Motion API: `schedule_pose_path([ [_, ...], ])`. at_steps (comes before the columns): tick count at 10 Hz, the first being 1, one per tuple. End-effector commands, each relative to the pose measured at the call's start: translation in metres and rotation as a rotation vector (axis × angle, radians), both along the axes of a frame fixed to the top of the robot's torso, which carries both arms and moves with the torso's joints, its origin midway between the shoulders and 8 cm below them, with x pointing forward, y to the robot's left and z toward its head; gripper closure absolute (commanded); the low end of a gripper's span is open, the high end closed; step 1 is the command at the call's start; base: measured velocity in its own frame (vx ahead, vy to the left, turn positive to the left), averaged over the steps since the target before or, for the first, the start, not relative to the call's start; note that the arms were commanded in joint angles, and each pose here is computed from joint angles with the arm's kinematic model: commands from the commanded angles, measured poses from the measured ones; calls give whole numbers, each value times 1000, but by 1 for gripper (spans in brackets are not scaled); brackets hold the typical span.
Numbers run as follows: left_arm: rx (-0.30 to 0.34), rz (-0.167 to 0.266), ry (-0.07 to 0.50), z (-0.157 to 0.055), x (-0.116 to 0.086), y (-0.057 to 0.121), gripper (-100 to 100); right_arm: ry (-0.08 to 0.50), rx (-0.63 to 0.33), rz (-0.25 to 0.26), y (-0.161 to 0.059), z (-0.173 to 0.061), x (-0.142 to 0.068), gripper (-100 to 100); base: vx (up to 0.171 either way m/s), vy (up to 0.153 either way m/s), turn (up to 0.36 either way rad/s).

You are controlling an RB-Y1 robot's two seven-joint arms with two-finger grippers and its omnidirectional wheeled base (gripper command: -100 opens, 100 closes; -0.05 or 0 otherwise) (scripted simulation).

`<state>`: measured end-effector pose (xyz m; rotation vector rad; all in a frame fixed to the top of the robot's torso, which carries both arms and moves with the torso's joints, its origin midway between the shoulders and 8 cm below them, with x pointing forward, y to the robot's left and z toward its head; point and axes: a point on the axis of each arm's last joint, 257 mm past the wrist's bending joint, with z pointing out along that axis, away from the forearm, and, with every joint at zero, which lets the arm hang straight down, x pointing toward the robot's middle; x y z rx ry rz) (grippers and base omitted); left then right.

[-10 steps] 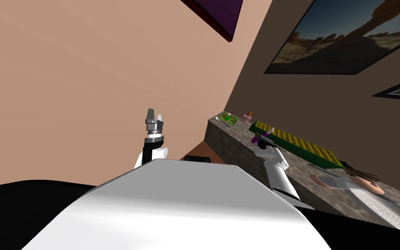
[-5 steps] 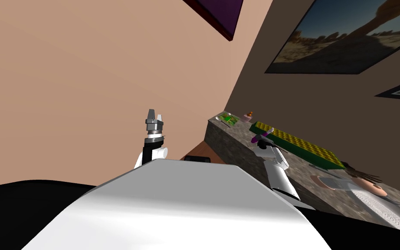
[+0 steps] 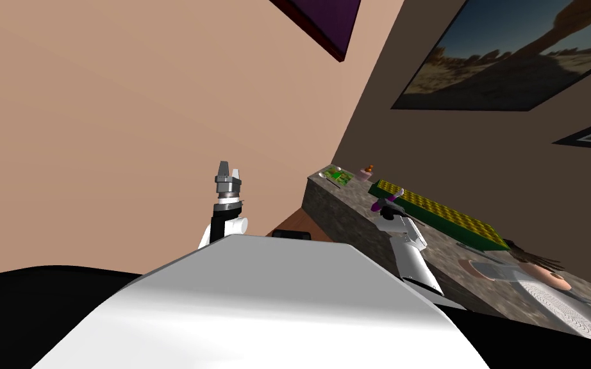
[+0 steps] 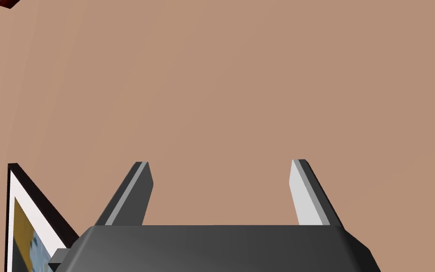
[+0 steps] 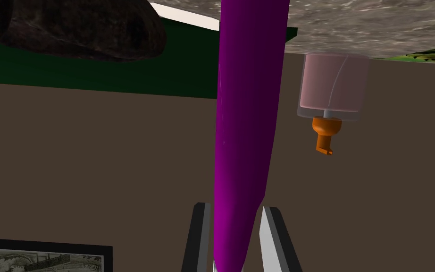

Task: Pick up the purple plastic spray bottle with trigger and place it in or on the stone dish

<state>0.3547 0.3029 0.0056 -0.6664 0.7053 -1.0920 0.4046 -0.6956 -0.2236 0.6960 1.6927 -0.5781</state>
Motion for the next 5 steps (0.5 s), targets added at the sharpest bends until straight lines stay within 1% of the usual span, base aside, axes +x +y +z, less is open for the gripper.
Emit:
schedule_pose_path([
  [1, 0, 0, 0, 0, 0, 0, 0, 0, 0, 0, 0, 0, 0, 0, 0, 0, 0],
  [2, 0, 0, 0, 0, 0, 0, 0, -9, 6, 23, 8, 9, 12, 100, -127, 32, 31],
  [3, 0, 0, 0, 0, 0, 0, 0, -13, 11, 35, 13, 13, 18, 100, -231, 40, 54],
  [5, 0, 0, 0, 0, 0, 0, 0, -16, 20, 60, 23, 21, 30, 100, -232, -12, 37],
])
